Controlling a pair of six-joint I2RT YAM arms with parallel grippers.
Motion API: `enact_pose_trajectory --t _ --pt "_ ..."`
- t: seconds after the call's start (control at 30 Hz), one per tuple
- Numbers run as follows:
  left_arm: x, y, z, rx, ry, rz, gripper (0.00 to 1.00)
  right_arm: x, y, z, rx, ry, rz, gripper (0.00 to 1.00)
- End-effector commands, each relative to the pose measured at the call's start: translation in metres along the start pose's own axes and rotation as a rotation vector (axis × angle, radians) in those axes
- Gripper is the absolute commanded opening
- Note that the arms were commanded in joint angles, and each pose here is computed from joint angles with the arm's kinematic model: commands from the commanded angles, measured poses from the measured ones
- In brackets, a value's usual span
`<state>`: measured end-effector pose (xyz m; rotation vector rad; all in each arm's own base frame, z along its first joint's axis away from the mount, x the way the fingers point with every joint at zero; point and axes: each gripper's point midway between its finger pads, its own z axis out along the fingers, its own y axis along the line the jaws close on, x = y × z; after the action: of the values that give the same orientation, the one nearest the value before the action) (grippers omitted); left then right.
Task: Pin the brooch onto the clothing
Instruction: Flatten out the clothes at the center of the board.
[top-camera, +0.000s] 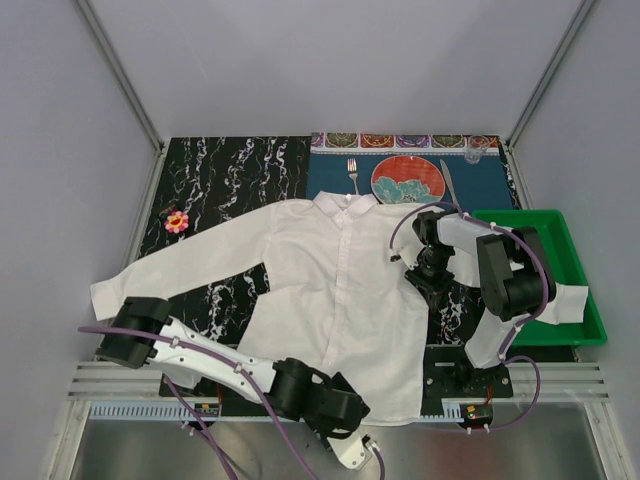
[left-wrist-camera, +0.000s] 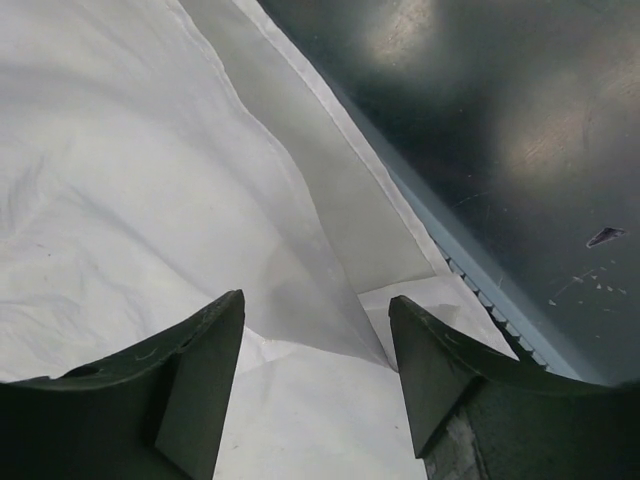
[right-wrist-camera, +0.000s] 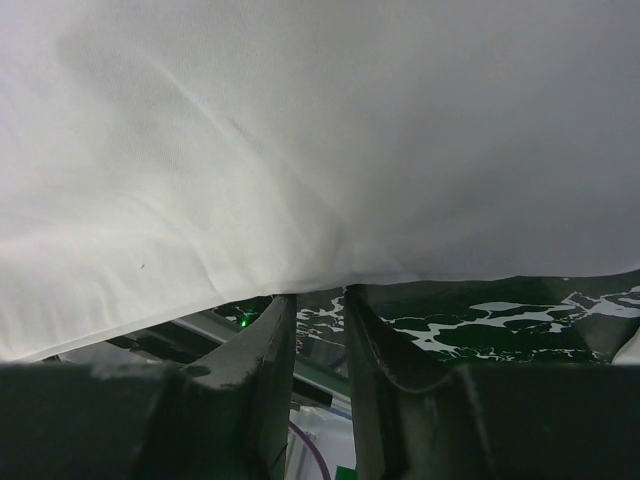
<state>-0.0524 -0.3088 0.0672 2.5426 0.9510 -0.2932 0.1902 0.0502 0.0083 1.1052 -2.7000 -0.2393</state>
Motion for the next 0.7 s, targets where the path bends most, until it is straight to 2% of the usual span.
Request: enact_pose_trajectory --t 0.0,0.1,0.23,0.3,0.47,0.57,0.67 --pt "-0.015 0.007 -0.013 0.001 -0.044 0.017 0.62 -0.006 -0.012 0.006 0.053 -0.006 -0.038 0.32" --pt "-0.004 0.002 -0.01 0.006 -0.02 0.02 0.58 -0.007 -0.013 0.004 0.057 -0.01 -0.038 0.32" --pt "0.015 0.003 -0.006 -0.034 0.027 0.016 0.64 -0.008 -0.012 0.003 0.052 -0.013 -0.04 0.32" --pt "0.017 0.004 -0.005 -0.04 0.033 0.021 0.64 -0.008 -0.012 0.002 0.052 -0.013 -0.04 0.32" --pt "-0.008 0.007 -0.014 -0.008 -0.043 0.022 0.34 -0.009 -0.012 0.001 0.054 -0.018 -0.039 0.32" --pt "-0.029 0.015 -0.024 -0.004 -0.091 0.024 0.21 -0.008 -0.012 0.001 0.054 -0.014 -0.042 0.32" --pt "-0.033 0.008 -0.03 0.059 -0.097 0.073 0.19 -0.009 -0.013 -0.001 0.06 -0.014 -0.046 0.32"
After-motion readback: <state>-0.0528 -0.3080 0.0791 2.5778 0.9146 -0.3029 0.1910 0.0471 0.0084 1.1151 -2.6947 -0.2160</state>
